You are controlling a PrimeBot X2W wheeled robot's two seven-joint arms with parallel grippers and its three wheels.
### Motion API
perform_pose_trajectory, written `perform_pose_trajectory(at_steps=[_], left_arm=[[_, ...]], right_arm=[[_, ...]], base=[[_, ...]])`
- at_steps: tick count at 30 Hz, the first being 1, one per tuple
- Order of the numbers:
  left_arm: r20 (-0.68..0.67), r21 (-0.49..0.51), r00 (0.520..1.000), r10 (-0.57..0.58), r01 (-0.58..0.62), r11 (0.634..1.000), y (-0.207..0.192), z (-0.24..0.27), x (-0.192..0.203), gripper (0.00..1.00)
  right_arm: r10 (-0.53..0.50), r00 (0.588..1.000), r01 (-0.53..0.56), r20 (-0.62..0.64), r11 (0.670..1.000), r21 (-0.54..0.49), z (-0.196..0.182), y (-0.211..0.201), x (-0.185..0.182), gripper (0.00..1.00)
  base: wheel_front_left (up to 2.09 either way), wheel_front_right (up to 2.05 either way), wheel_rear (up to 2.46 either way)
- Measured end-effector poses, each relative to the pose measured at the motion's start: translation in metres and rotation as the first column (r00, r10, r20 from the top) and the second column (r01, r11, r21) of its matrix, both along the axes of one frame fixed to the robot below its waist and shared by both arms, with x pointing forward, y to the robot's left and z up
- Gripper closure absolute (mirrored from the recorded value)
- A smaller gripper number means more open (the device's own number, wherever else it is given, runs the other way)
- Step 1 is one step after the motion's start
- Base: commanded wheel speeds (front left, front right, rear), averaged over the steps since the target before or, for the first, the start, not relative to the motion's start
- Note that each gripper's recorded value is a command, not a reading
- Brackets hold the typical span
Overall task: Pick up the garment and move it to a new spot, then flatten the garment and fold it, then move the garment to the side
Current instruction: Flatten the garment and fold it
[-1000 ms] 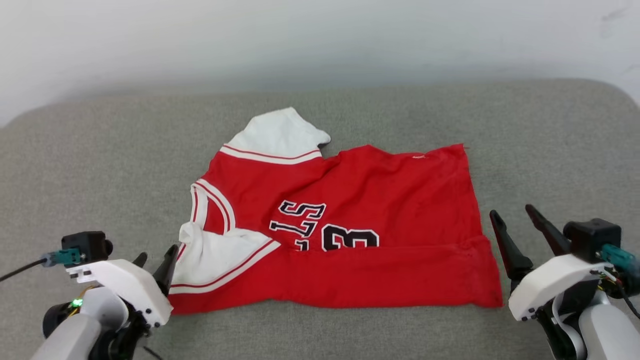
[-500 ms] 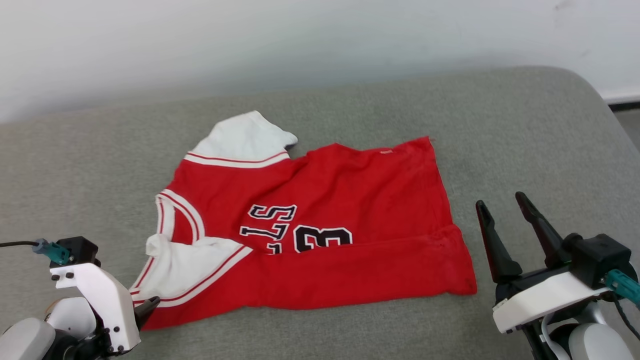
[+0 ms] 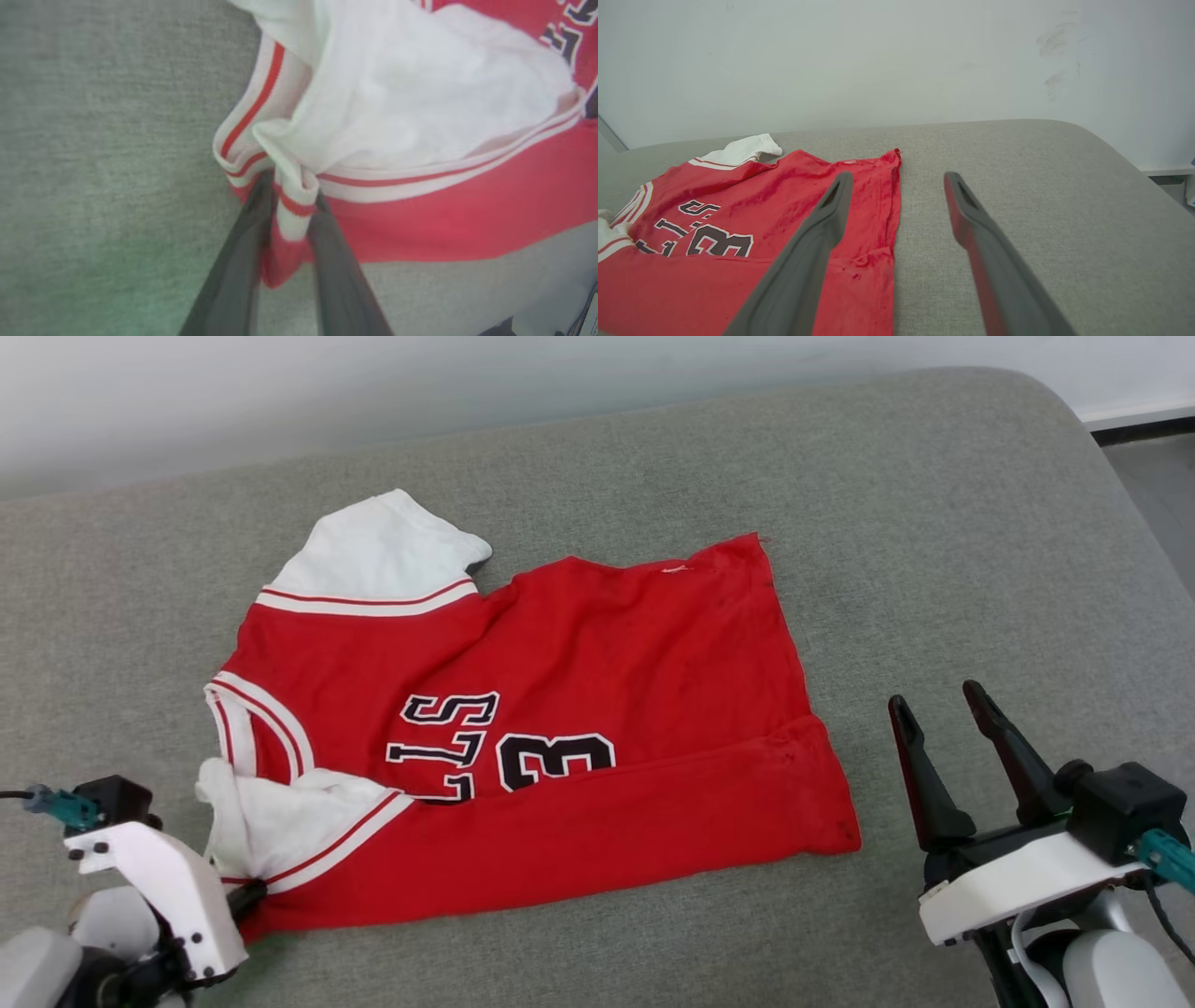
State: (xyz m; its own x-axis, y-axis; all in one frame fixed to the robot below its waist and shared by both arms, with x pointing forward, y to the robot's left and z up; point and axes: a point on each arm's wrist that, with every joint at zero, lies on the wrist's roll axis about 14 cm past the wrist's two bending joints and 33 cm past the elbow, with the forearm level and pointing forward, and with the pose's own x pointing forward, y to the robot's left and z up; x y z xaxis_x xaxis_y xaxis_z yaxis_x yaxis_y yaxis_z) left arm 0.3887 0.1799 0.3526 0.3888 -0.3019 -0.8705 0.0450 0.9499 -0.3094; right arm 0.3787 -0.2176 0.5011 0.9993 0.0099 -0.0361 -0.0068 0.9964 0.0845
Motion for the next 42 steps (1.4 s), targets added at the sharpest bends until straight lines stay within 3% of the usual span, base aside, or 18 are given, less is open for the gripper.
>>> perform_pose_trajectory(at_steps=[7,11,14,18,19,28,29,30,31,32,42], left_arm=[[0.141,-0.018,0.989,0.046,-0.044,0.999,-0.002,0.013,0.006,1.00],[0.237,-0.012,0.970,0.056,-0.055,0.998,0.001,0.031,0.009,1.00],[0.314,-0.006,0.948,0.053,-0.054,0.999,0.003,0.050,0.016,1.00],[0.376,-0.003,0.926,0.045,-0.048,0.999,0.001,0.067,0.021,1.00],[0.393,-0.005,0.919,0.038,-0.040,0.999,-0.002,0.072,0.023,1.00],[0.371,-0.001,0.928,0.043,-0.045,0.999,-0.002,0.062,0.015,1.00],[0.367,-0.003,0.929,0.044,-0.046,0.999,-0.002,0.060,0.014,1.00],[0.364,-0.004,0.930,0.045,-0.046,0.999,-0.003,0.059,0.013,1.00],[0.361,-0.006,0.932,0.045,-0.046,0.999,-0.003,0.059,0.012,1.00],[0.359,-0.007,0.932,0.046,-0.046,0.999,-0.004,0.059,0.011,1.00],[0.374,-0.038,0.925,0.064,-0.054,0.998,-0.008,0.068,0.000,1.00]], right_arm=[[0.019,0.998,-0.017,-0.064,0.999,0.031,-0.001,-0.003,0.002,0.00],[0.055,0.969,-0.040,-0.243,0.997,0.066,-0.024,-0.004,0.002,0.00],[0.085,0.890,-0.062,-0.447,0.996,0.065,-0.053,-0.009,-0.005,0.00],[0.140,0.772,-0.095,-0.620,0.990,0.106,-0.081,0.000,-0.009,0.00],[0.158,0.725,-0.107,-0.670,0.987,0.117,-0.092,0.005,-0.008,0.00],[0.275,0.576,-0.160,-0.770,0.961,0.224,-0.134,0.048,-0.002,0.00],[0.282,0.562,-0.158,-0.777,0.959,0.234,-0.137,0.049,-0.003,0.11],[0.287,0.553,-0.160,-0.782,0.958,0.239,-0.138,0.050,-0.002,0.56],[0.291,0.547,-0.165,-0.785,0.957,0.239,-0.139,0.051,-0.001,0.87],[0.291,0.546,-0.167,-0.786,0.957,0.239,-0.139,0.051,-0.001,1.00],[0.303,0.588,-0.224,-0.750,0.952,0.209,-0.120,0.053,0.003,1.00]], base=[[0.00,0.00,0.00],[0.00,0.00,0.00],[0.00,0.00,0.00],[0.00,0.00,0.00],[0.00,0.00,0.00],[0.00,0.00,0.00],[0.00,0.00,0.00],[0.00,0.00,0.00],[0.00,0.00,0.00],[0.00,0.00,0.00],[0.00,0.00,0.00]])
